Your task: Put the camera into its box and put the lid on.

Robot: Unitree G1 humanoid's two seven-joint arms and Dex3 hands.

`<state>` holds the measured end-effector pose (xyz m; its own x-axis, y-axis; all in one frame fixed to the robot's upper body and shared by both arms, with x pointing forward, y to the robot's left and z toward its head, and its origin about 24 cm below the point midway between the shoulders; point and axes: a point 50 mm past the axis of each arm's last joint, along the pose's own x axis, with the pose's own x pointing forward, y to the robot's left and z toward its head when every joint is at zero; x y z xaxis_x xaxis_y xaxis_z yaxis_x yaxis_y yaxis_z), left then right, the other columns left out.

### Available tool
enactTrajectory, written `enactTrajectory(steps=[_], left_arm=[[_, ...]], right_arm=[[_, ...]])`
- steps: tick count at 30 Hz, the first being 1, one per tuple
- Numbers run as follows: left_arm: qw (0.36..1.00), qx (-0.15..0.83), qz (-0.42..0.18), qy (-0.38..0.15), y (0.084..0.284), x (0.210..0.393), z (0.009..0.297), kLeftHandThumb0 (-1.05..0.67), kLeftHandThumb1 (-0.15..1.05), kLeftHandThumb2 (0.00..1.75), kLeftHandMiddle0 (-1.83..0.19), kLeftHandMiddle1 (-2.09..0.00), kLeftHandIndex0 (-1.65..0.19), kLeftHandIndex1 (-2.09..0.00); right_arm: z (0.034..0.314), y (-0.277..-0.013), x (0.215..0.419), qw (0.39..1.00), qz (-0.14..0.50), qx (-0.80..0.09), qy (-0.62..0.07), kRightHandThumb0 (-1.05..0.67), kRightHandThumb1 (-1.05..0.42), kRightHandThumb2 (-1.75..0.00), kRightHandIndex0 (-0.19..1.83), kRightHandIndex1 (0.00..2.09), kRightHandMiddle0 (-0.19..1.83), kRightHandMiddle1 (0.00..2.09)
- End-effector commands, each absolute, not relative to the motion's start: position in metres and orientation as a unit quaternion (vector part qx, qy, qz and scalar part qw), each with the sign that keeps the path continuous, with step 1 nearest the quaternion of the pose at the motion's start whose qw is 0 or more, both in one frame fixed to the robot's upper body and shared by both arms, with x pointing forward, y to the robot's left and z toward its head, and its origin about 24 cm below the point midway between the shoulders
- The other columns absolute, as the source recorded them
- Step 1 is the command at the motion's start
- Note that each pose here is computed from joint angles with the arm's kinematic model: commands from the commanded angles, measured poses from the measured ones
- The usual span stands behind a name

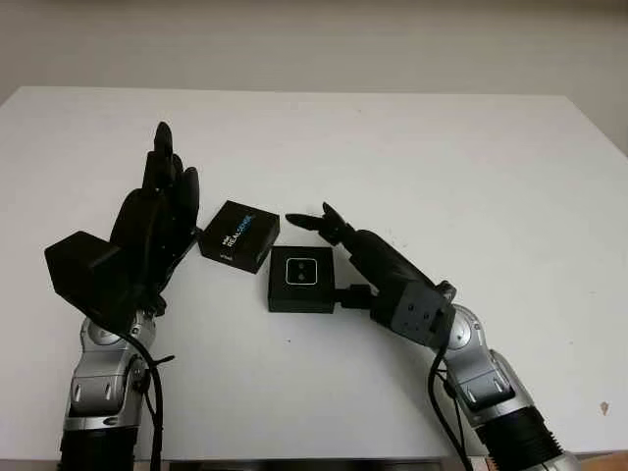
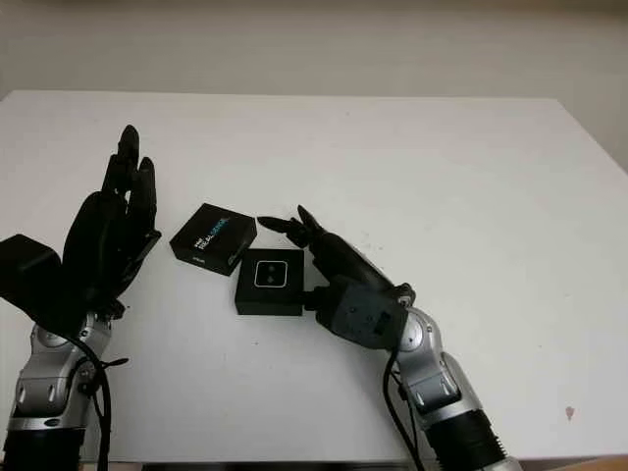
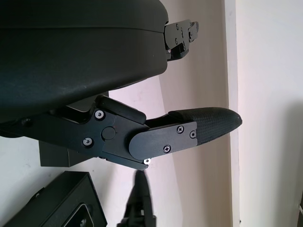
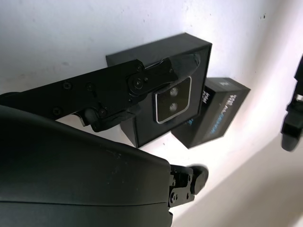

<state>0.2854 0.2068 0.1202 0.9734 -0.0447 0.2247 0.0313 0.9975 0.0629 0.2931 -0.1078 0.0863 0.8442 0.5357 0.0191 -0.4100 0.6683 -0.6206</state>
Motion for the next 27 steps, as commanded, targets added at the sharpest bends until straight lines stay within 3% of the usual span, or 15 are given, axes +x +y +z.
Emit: enactTrajectory(steps=[1,6,10,15,17,21,27], left_arm=[[0.992,0.035,-0.019,-0.116,0.208,0.283,0.121,-0.75,1.05,0.62,0.19,0.00,0.19,0.00],[0.991,0.038,-0.013,-0.128,0.211,0.284,0.125,-0.74,1.05,0.61,0.19,0.00,0.19,0.00],[0.988,0.046,0.004,-0.149,0.218,0.287,0.132,-0.66,1.05,0.50,0.15,-0.05,0.13,-0.04],[0.975,0.137,0.012,-0.173,0.233,0.298,0.152,-0.57,1.05,0.22,-0.25,-0.13,-0.15,-0.17],[0.955,0.247,-0.029,-0.163,0.241,0.305,0.165,-0.57,1.03,0.14,-0.34,-0.11,-0.24,-0.20],[0.880,0.439,-0.114,-0.143,0.247,0.320,0.188,-0.70,0.95,0.05,-0.30,-0.06,-0.27,-0.18],[0.809,0.540,-0.202,-0.115,0.238,0.337,0.197,-0.75,0.89,0.04,-0.06,-0.01,-0.08,-0.05]], right_arm=[[0.098,-0.112,0.295,0.909,0.245,-0.312,-0.128,-0.61,-0.97,-0.06,-0.19,0.00,-0.16,0.07],[0.117,-0.121,0.299,0.933,0.194,-0.258,-0.159,-0.58,-0.95,-0.05,-0.19,0.00,-0.16,0.06],[0.127,-0.128,0.302,0.953,0.162,-0.201,-0.155,-0.60,-0.98,-0.06,-0.16,0.02,-0.13,0.07],[0.134,-0.133,0.307,0.972,0.135,-0.114,-0.154,-0.53,-1.01,-0.07,-0.13,0.04,-0.12,0.07],[0.134,-0.137,0.310,0.976,0.127,-0.097,-0.147,-0.55,-1.03,-0.07,-0.13,0.05,-0.12,0.07],[0.135,-0.141,0.314,0.983,0.116,-0.062,-0.131,-0.60,-1.05,-0.07,-0.13,0.05,-0.11,0.07],[0.136,-0.147,0.318,0.988,0.103,0.000,-0.112,-0.66,-1.05,-0.16,-0.08,0.07,-0.06,0.10]])
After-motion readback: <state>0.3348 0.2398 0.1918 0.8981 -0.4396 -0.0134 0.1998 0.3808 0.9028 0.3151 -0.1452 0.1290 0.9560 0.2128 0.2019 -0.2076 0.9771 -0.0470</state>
